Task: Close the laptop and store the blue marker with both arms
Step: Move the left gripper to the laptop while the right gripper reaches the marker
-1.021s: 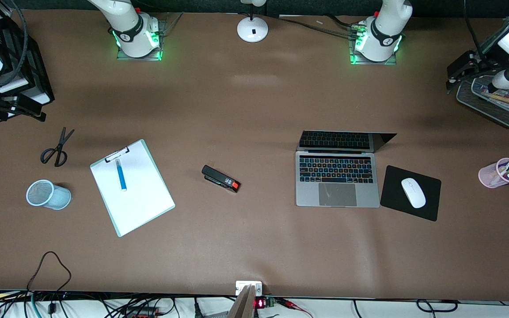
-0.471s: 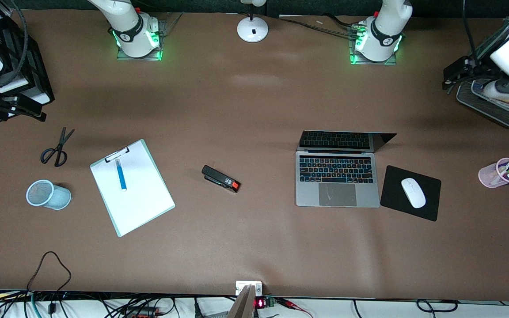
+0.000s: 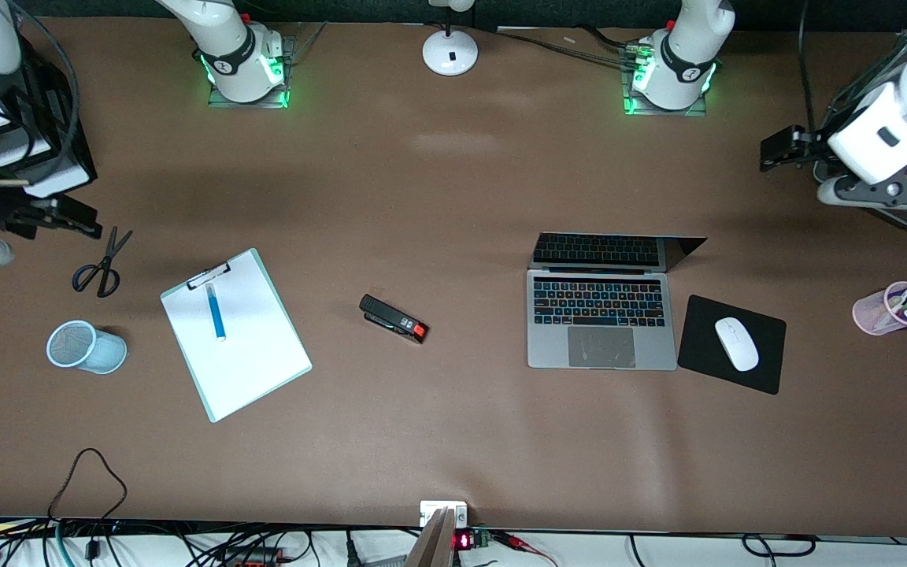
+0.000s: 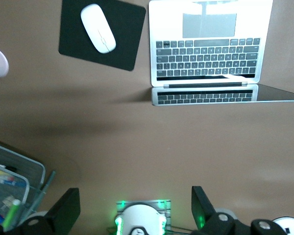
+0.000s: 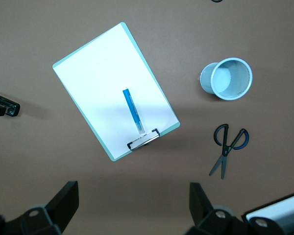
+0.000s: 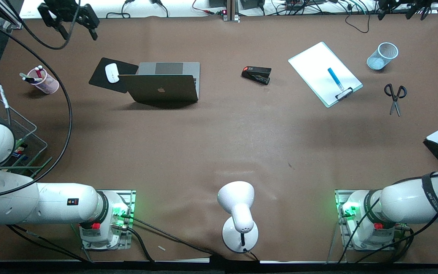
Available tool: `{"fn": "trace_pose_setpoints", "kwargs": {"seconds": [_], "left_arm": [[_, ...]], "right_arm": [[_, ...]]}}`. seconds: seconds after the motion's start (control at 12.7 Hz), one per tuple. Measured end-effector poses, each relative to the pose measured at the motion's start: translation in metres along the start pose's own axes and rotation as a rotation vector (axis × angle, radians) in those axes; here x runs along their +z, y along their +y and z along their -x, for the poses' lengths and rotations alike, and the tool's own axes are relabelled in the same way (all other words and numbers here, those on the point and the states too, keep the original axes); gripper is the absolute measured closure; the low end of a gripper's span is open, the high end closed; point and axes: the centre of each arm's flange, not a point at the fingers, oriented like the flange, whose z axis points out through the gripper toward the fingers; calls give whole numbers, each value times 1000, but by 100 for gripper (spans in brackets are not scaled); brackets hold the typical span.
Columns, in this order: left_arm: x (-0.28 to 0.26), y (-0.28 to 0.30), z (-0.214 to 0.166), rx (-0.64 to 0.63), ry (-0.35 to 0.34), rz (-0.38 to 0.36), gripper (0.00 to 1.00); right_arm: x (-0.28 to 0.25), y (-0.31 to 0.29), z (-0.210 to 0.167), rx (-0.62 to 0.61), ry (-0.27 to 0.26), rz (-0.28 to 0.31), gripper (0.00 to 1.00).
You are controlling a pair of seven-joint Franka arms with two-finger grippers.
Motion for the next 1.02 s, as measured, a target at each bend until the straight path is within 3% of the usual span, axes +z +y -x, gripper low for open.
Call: {"fn": "trace_pose_setpoints", "kwargs": {"seconds": [0.24, 1.02], "left_arm": [[36, 31, -9, 1, -14, -14, 0], [148, 100, -12, 10, -61, -57, 0]], "right_arm": [[31, -9, -18, -14, -20, 6, 0], [114, -34, -64, -54, -13, 22, 0]]}}
